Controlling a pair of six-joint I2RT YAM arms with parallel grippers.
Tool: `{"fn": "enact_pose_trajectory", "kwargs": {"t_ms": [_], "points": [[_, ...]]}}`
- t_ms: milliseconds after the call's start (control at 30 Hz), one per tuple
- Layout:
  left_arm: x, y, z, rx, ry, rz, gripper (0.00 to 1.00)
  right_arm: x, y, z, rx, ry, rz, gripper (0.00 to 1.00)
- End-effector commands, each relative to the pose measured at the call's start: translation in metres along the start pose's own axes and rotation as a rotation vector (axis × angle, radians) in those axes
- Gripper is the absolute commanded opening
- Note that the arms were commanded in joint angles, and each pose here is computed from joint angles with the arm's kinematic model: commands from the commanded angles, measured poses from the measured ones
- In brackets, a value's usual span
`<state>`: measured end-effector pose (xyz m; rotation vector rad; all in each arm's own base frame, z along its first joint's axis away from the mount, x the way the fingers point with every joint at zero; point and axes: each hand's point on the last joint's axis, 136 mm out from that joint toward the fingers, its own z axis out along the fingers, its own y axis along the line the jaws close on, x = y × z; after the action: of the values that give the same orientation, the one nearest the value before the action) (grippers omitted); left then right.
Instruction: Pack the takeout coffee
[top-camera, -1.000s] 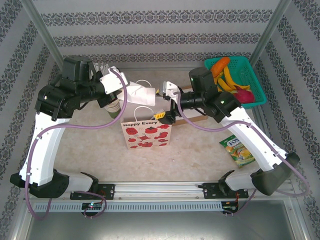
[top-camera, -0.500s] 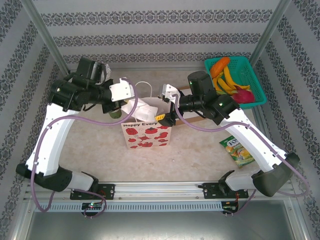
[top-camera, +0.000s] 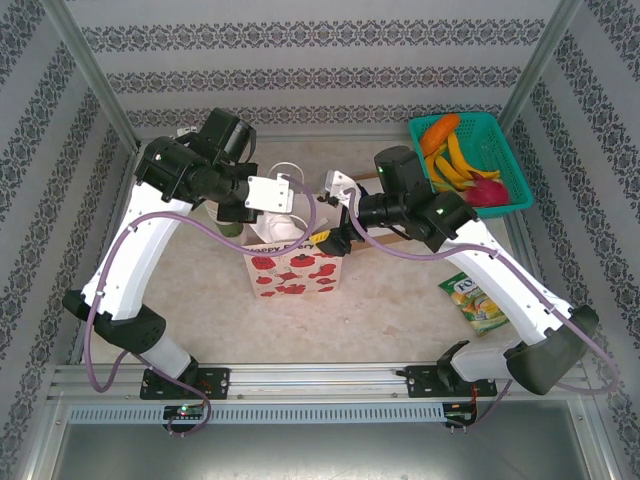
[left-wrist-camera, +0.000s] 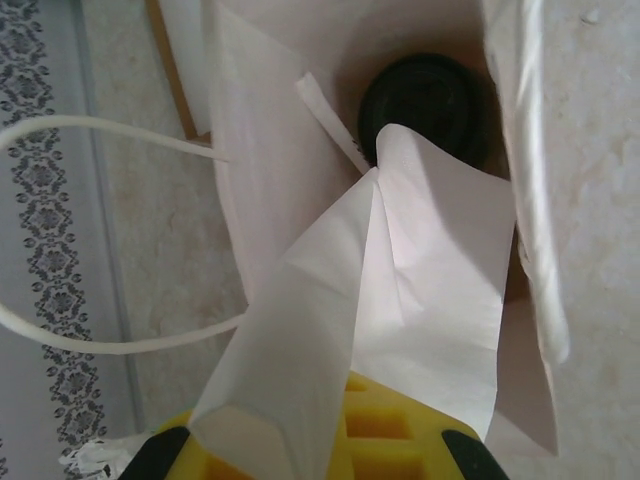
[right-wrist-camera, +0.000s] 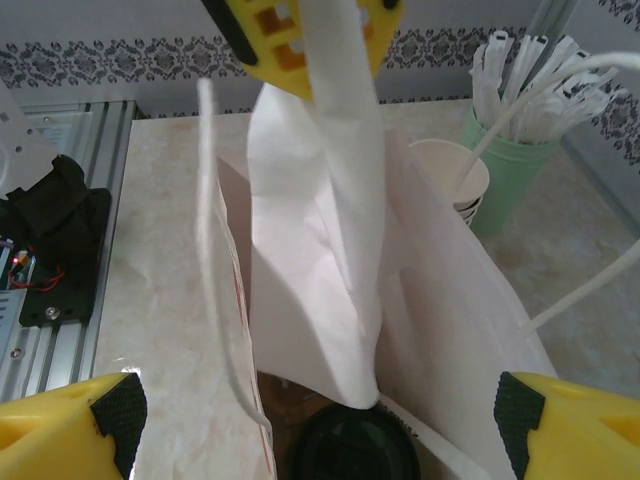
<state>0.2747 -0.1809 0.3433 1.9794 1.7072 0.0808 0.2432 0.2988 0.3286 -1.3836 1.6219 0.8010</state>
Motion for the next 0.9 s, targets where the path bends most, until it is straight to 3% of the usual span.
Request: {"fn": "enact_pose_trajectory", "kwargs": {"t_ms": [0, 200, 433, 533, 733, 867], "points": [[-0.002, -0.029, -0.016, 0.08, -0.029, 0.09, 0.0, 0.0, 0.006, 0.0, -0.009, -0.01, 0.0, 0.91], [-0.018, -0.045, 0.001, 0.187, -0.117, 0.13, 0.0, -0.001, 0.004, -0.001, -0.005, -0.018, 0.025, 0.91], [-0.019, -0.045, 0.012, 0.226, -0.115, 0.111, 0.0, -0.018, -0.022, -0.027, 0.017, -0.146, 0.188, 0.9], [-0.02, -0.046, 0.012, 0.225, -0.12, 0.104, 0.0, -0.014, -0.04, -0.018, 0.074, -0.132, 0.198, 0.88], [-0.017, -0.034, 0.018, 0.166, -0.096, 0.047, 0.0, -0.015, -0.038, 0.019, -0.018, -0.075, 0.131, 0.62], [-0.016, -0.028, 0.017, 0.13, -0.089, 0.018, 0.04, -0.018, -0.013, 0.03, -0.14, -0.087, 0.04, 0.59]]}}
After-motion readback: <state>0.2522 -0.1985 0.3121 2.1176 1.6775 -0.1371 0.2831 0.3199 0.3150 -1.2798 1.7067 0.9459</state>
